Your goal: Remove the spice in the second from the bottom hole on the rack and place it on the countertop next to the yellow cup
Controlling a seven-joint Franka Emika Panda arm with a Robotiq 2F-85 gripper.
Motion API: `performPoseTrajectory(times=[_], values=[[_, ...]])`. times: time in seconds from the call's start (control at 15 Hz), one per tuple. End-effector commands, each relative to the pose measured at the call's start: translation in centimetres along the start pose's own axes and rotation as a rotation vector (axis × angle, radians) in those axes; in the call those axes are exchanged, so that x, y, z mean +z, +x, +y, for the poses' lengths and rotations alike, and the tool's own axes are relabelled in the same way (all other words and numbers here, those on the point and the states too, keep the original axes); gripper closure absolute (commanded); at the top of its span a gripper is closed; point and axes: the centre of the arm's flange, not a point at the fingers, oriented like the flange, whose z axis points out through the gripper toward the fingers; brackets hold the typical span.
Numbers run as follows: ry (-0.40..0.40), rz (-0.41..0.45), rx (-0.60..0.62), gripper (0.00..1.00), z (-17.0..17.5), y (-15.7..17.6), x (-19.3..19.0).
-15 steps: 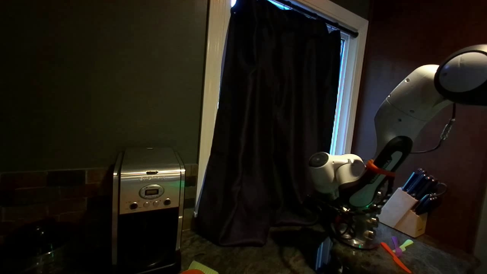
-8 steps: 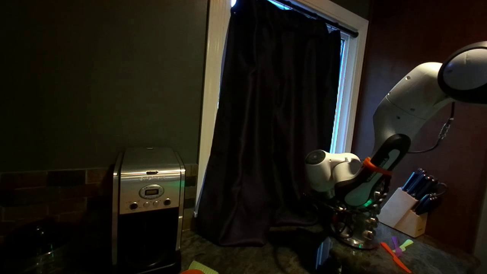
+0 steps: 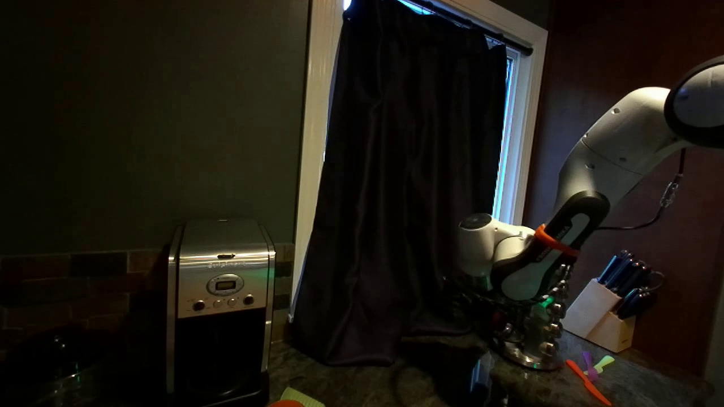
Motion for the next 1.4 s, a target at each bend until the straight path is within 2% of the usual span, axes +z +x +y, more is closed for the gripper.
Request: performPoseTrajectory(times=[0.0, 0.4, 0.93, 1.33], values=[[0.008, -0.171, -0.071, 0.75, 0.9, 0.1, -2.2], [-0.018, -0.417, -0.143, 0.75, 1.3, 0.5, -3.8], [-0.038, -0.719, -0.201, 0.75, 1.9, 3.4, -6.4], [-0.024, -0.920, -0.254, 0.75, 0.7, 2.7, -6.6]])
